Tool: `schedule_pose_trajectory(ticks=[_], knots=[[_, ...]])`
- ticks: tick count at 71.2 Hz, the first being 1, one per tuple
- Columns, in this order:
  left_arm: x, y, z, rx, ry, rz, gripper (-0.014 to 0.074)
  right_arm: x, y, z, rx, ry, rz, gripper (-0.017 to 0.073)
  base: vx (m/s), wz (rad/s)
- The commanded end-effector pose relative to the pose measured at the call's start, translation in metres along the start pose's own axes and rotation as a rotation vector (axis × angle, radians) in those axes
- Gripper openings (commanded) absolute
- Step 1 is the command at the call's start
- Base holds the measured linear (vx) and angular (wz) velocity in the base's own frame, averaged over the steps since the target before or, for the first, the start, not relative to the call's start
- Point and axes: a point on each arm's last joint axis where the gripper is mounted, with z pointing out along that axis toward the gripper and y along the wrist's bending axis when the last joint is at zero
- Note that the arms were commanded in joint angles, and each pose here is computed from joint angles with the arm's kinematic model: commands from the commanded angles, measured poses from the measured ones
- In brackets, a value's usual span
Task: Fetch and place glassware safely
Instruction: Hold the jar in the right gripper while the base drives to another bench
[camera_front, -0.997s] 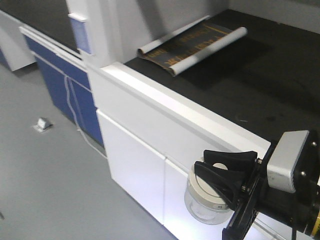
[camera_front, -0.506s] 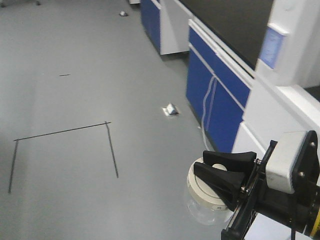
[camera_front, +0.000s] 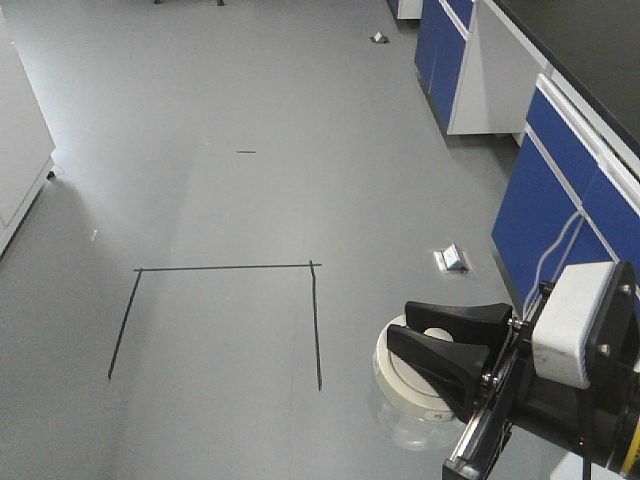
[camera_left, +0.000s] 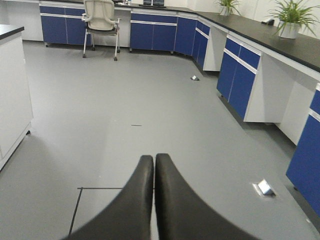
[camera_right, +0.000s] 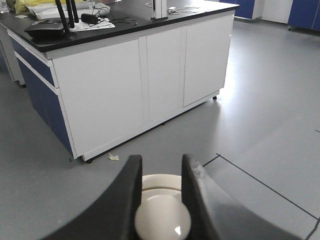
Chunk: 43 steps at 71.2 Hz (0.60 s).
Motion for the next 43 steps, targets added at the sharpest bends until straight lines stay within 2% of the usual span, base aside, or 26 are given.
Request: schedule_pose_trajectory(ticks=[1,19,43], knots=[[-0.0148,-0.0022,-0.0013,0.015,-0.089,-0.013,-0.0007,-0.0166,0.0028,-0.0018,-0.03,-0.085,0.004,-0.0001,0.36,0.13],[-0.0148,-0.0022,-0.0013,0.015,-0.089,-0.013,-0.0007,-0.0166,0.0028,-0.0018,-0.03,-0.085,0.004,-0.0001,0.44,0.01],[-0.0148,-0.0022,-0.0013,0.015,-0.089,-0.013,-0.0007,-0.0169,0.0033,-0.0018,-0.035,-0.088,0.003,-0.0001,0.57,-0.04]])
